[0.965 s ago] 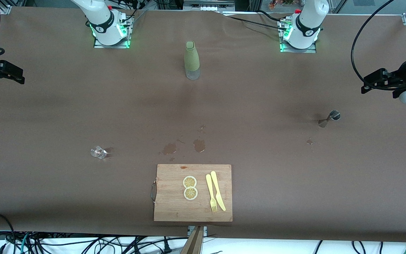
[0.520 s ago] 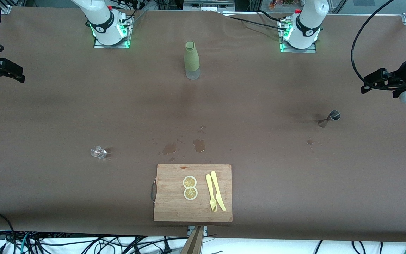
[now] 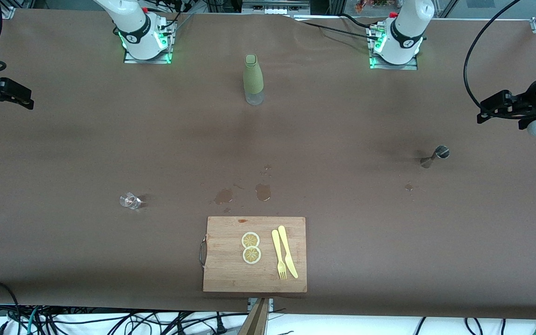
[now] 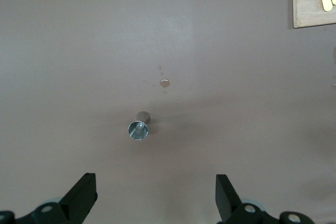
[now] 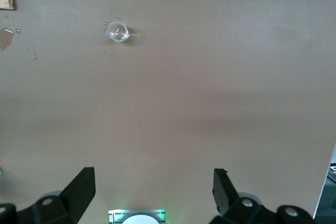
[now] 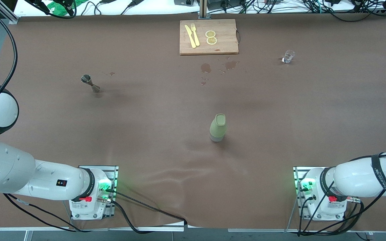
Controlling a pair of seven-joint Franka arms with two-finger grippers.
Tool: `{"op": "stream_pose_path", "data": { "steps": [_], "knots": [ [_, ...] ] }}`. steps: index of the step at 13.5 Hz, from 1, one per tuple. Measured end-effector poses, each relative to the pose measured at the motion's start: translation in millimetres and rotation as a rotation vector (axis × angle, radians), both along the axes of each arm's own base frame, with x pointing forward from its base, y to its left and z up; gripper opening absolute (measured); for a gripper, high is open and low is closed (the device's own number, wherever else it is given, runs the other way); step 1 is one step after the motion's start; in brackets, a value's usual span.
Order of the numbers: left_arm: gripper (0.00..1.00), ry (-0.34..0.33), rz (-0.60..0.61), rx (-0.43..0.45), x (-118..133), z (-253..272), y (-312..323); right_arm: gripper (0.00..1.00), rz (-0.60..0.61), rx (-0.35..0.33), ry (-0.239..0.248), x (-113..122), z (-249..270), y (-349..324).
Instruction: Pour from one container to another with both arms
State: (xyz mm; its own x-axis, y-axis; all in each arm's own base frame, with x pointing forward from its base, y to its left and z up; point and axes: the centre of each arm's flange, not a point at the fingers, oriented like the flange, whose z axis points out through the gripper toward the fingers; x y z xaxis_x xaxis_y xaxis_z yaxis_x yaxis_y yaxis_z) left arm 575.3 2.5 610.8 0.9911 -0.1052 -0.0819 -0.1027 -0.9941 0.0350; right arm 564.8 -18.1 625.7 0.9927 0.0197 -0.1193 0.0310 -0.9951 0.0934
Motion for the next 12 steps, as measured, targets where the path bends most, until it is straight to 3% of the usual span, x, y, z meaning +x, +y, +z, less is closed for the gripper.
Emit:
{"op": "stream_pose_path", "data": {
  "steps": [12],
  "knots": [
    [1.00,0.006,0.005,0.000,-0.7,-0.4,2.7,1.00,-0.007,-0.001,0.001,0.3,-0.7,-3.6]
  ]
}}
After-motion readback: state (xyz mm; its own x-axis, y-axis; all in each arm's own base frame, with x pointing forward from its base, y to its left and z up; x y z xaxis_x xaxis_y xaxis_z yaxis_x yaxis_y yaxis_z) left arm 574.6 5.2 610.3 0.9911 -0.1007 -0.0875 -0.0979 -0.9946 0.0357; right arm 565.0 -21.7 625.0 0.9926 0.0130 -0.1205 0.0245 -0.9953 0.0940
